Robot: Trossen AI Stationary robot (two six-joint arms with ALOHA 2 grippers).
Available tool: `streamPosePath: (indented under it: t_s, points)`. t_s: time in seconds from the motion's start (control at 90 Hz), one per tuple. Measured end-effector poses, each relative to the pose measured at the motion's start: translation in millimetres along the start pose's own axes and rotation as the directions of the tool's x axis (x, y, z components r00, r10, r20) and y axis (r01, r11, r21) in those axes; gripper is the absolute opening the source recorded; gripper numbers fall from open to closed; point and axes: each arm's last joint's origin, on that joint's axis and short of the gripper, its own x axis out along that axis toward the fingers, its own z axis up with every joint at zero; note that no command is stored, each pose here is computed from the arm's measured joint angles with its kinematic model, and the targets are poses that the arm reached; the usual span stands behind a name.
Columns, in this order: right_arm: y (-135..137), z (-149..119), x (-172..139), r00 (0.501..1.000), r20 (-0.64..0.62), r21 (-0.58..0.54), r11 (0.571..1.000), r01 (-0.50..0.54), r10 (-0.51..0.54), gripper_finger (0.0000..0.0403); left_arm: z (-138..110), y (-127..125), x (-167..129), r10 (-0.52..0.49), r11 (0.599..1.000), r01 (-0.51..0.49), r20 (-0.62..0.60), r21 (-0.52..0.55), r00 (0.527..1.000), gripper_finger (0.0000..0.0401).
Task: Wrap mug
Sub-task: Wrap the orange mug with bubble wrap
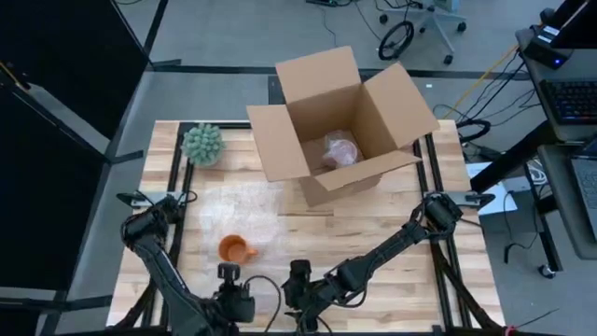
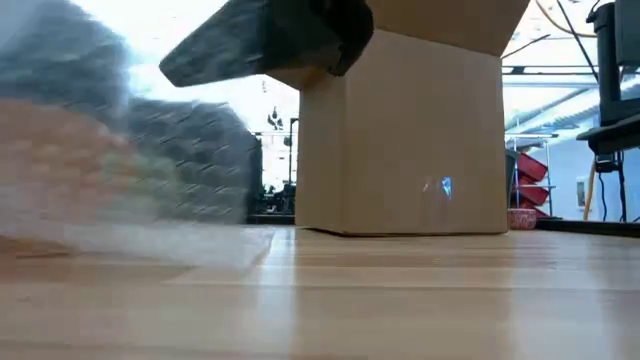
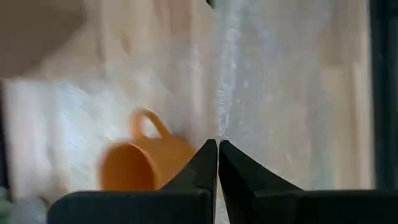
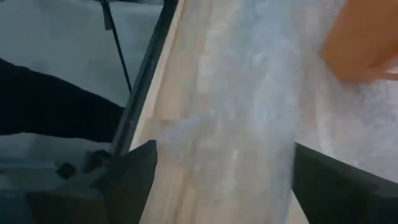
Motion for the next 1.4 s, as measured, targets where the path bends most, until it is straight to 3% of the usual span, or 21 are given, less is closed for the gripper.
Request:
streamPosePath:
  t_s: [0.2,0.433,0.578,0.756,0.922,1.178,1.4]
  points:
    - [-10,8,-34,0.983,-0.051,-0.053,0.983,0.173,-0.176,0.0322,13,24,1,0.055,0.998,-0.056,0.049,0.003,0.997,0.0]
    - [-23,18,-78,0.947,-0.07,-0.099,0.947,0.307,-0.314,0.0322,24,43,24,0.109,0.993,-0.109,-0.004,-0.046,0.994,0.0]
    - [-28,14,-88,0.917,-0.121,-0.114,0.924,0.366,-0.379,0.0322,8,49,36,0.152,0.976,-0.159,-0.053,-0.15,0.987,0.0]
    - [-32,6,-85,0.88,-0.168,-0.14,0.895,0.424,-0.444,0.0322,-29,68,33,0.204,0.927,-0.209,-0.049,-0.312,0.978,0.0]
    - [-36,8,-72,0.886,-0.139,-0.137,0.895,0.425,-0.442,0.0322,-59,86,33,0.241,0.905,-0.238,-0.037,-0.352,0.97,0.0]
    - [-47,23,-40,0.915,0.009,-0.117,0.908,0.403,-0.404,0.0322,-72,102,46,0.306,0.899,-0.304,-0.044,-0.315,0.951,0.0]
    - [-59,21,9,0.972,0.077,-0.153,0.961,0.231,-0.222,0.0322,-75,102,51,0.318,0.896,-0.319,-0.057,-0.307,0.946,0.0]
